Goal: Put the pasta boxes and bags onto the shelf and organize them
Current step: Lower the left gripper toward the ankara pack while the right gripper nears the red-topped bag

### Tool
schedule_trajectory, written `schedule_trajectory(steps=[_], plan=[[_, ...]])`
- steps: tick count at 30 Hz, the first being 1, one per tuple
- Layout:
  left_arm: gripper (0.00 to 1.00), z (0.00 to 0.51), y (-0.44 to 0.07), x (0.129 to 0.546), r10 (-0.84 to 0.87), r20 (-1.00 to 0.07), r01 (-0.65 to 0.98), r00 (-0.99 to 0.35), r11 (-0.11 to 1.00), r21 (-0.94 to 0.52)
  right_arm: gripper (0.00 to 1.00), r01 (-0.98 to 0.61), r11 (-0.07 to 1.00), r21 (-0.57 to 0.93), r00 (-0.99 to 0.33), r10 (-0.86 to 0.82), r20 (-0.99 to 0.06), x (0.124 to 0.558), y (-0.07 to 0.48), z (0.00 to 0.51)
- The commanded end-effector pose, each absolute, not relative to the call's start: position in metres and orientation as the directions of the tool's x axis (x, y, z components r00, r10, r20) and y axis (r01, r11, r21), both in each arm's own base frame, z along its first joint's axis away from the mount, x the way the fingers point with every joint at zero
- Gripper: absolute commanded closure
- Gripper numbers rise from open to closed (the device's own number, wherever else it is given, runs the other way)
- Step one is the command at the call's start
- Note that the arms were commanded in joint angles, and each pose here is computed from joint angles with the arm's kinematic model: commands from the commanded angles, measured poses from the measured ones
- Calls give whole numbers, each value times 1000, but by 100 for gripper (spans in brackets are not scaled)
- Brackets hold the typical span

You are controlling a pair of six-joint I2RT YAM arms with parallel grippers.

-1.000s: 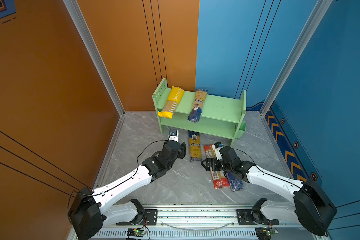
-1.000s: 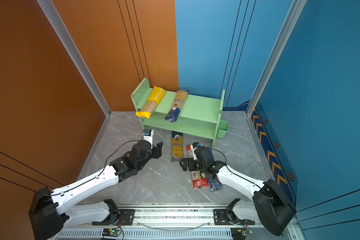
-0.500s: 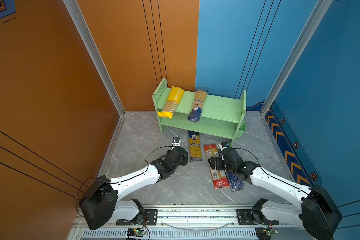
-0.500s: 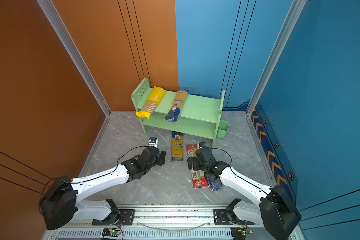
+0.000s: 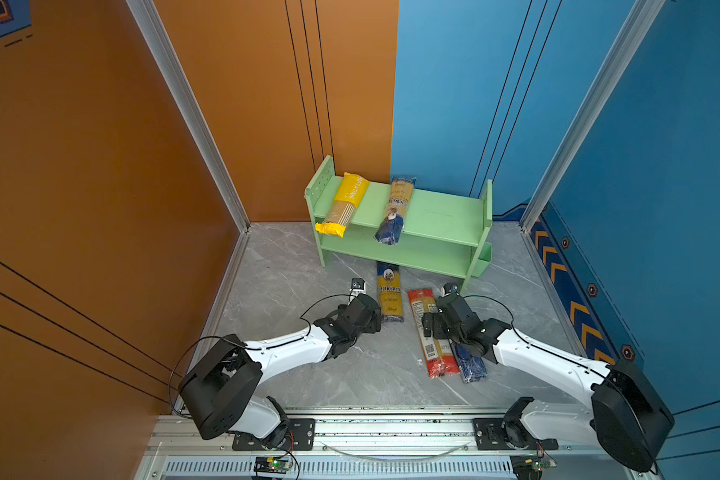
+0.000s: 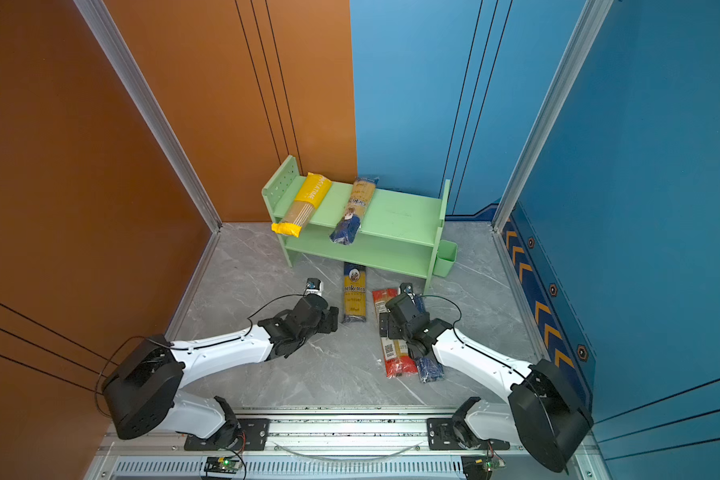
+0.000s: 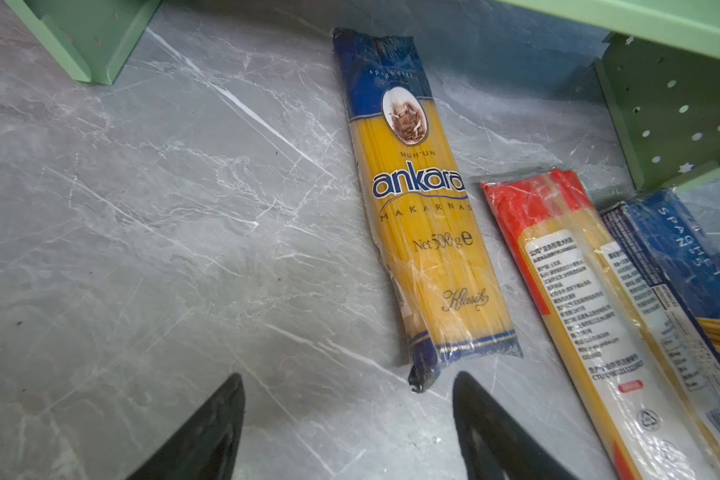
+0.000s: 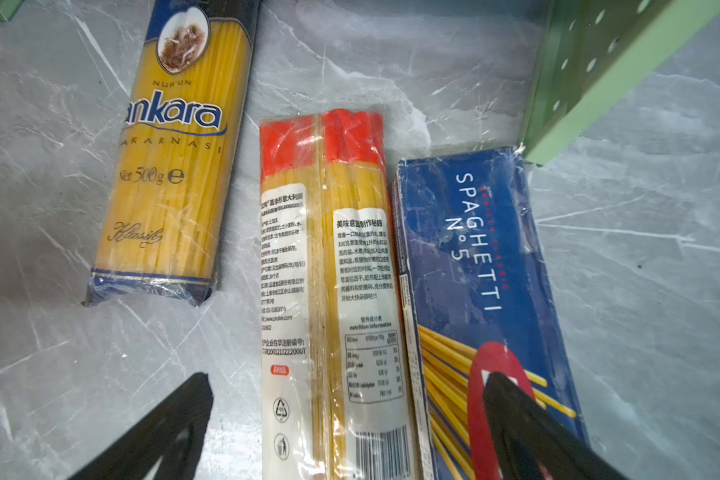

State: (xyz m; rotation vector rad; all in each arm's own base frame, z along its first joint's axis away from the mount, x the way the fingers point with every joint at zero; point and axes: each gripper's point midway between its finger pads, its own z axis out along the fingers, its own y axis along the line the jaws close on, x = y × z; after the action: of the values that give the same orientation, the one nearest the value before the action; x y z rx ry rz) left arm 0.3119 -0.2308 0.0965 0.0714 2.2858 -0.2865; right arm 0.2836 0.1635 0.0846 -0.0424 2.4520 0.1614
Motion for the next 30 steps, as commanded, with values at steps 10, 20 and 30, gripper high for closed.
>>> schedule_trajectory(steps=[10,20,30], plan=[[5,80,-235,316,-56,-727,129,-685,972,-196,0,-38,999,22,-702,-11,-712,305,193,82],[0,70,-222,310,-62,-717,102,-694,978,-183,0,1,1000,-28,-694,-20,-720,313,194,73],[2,68,-202,301,-87,-720,64,-688,982,-179,0,22,996,-89,-691,-50,-721,319,197,60]])
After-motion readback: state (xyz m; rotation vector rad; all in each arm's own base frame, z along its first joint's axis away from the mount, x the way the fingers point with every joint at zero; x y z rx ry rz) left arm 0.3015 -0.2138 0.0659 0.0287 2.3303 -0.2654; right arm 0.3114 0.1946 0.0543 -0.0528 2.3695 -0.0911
